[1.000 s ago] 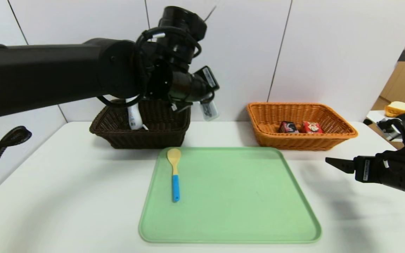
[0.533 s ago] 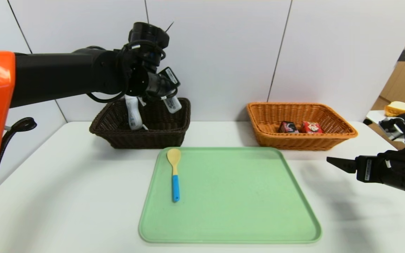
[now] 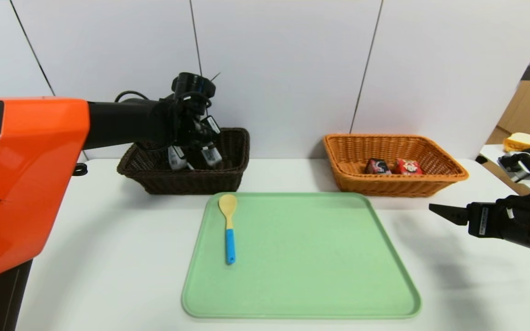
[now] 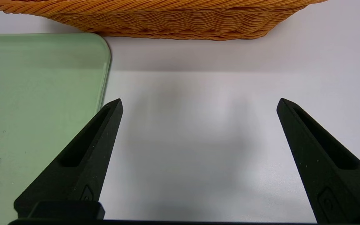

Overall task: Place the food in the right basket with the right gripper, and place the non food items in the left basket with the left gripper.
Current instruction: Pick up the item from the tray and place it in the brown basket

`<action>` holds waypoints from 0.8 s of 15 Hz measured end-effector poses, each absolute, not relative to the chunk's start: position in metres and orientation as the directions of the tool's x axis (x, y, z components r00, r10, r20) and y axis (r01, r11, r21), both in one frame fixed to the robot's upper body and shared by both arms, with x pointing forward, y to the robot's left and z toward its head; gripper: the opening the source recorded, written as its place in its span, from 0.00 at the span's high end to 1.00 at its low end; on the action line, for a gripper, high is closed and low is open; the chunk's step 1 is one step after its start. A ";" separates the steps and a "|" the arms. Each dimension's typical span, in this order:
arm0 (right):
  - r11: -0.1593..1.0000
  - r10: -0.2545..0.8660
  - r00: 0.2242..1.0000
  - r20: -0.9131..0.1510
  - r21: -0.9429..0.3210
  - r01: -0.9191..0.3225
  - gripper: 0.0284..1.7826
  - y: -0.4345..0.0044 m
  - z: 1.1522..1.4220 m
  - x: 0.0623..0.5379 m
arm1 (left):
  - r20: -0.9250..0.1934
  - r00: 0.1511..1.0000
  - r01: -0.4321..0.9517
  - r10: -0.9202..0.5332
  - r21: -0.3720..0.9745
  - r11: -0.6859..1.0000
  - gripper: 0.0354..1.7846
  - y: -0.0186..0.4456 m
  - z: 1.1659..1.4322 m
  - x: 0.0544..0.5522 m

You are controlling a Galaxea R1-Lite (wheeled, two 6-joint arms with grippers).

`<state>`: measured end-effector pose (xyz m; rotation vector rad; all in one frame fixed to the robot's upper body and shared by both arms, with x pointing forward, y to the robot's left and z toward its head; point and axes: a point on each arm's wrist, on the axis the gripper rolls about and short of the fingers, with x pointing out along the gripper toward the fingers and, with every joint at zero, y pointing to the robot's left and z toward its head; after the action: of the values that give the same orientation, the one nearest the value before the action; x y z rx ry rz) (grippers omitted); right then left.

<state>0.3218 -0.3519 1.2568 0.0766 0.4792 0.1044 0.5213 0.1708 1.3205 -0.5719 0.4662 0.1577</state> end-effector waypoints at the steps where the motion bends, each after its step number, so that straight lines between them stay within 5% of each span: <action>1: 0.992 0.120 0.882 -0.455 0.098 -0.084 0.05 -0.352 1.257 0.322 | -0.475 0.880 -0.277 0.020 -0.478 0.834 0.70 0.171 1.316 0.524; 5: 0.992 0.119 0.882 -0.456 0.096 -0.084 0.05 -0.351 1.257 0.322 | -0.494 0.869 -0.285 0.027 -0.455 0.844 0.70 0.171 1.305 0.529; 12: 0.993 0.106 0.884 -0.455 0.089 -0.073 0.05 -0.351 1.257 0.319 | -0.490 0.871 -0.282 0.029 -0.452 0.846 0.31 0.172 1.306 0.529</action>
<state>0.3192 -0.3513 1.2572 0.0699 0.4771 0.0930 0.5290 0.1724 1.3063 -0.5415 0.4903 0.1709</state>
